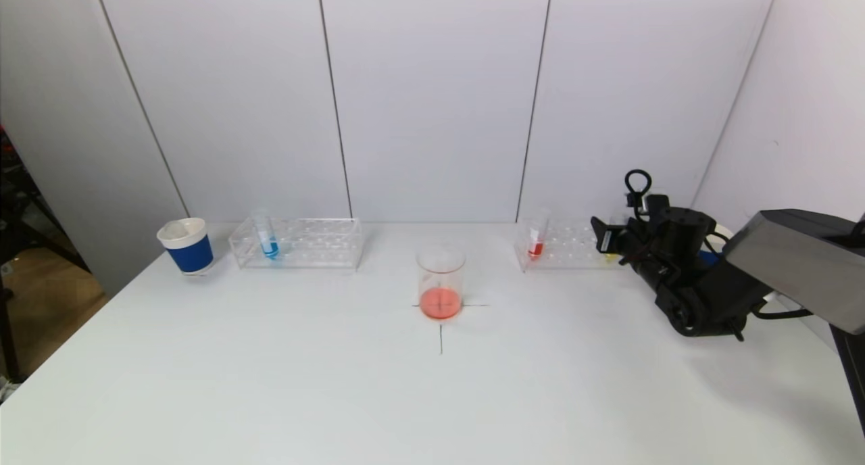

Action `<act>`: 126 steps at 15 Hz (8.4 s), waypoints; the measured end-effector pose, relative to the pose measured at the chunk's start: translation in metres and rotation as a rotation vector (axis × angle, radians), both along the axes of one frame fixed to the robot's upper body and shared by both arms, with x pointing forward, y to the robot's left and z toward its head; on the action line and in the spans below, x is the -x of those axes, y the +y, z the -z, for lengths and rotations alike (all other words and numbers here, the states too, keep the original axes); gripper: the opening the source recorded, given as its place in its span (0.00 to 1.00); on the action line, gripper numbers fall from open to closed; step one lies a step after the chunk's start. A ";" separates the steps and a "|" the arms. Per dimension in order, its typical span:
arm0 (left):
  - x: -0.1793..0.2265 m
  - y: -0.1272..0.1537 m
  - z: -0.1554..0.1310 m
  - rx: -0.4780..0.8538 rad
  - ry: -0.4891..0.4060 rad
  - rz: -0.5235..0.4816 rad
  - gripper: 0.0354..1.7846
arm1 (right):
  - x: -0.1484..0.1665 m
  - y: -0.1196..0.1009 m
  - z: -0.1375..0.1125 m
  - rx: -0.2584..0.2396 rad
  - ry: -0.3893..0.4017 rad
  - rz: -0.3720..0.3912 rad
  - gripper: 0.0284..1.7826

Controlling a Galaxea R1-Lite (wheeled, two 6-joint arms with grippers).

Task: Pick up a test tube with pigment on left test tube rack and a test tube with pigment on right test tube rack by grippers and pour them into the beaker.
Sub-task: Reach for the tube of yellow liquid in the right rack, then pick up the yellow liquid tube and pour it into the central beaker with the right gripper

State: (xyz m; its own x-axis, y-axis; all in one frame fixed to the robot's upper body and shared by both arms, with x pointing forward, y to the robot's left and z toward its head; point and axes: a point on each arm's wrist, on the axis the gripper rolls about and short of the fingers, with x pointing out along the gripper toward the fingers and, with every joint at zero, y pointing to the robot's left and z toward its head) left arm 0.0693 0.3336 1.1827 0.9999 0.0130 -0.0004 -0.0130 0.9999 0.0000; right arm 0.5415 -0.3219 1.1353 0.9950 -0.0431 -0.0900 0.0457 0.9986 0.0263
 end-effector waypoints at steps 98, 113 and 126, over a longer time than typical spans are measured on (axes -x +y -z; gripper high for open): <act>0.000 0.000 0.000 0.001 0.000 0.000 0.99 | -0.029 0.203 -0.081 1.175 -0.803 -1.278 0.30; 0.000 0.000 0.000 0.001 0.000 0.001 0.99 | -0.033 0.195 -0.070 1.436 -0.990 -1.088 0.30; 0.000 0.000 0.000 0.001 0.000 0.001 0.99 | -0.031 0.195 -0.071 1.586 -1.060 -0.971 0.30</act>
State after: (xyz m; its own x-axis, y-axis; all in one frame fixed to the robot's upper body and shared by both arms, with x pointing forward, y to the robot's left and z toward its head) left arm 0.0693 0.3336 1.1827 0.9999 0.0123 -0.0004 -0.0123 0.9999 -0.0008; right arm 0.5724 -0.1267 1.2067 0.3802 0.9241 -0.0377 0.1720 -0.1107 -0.9789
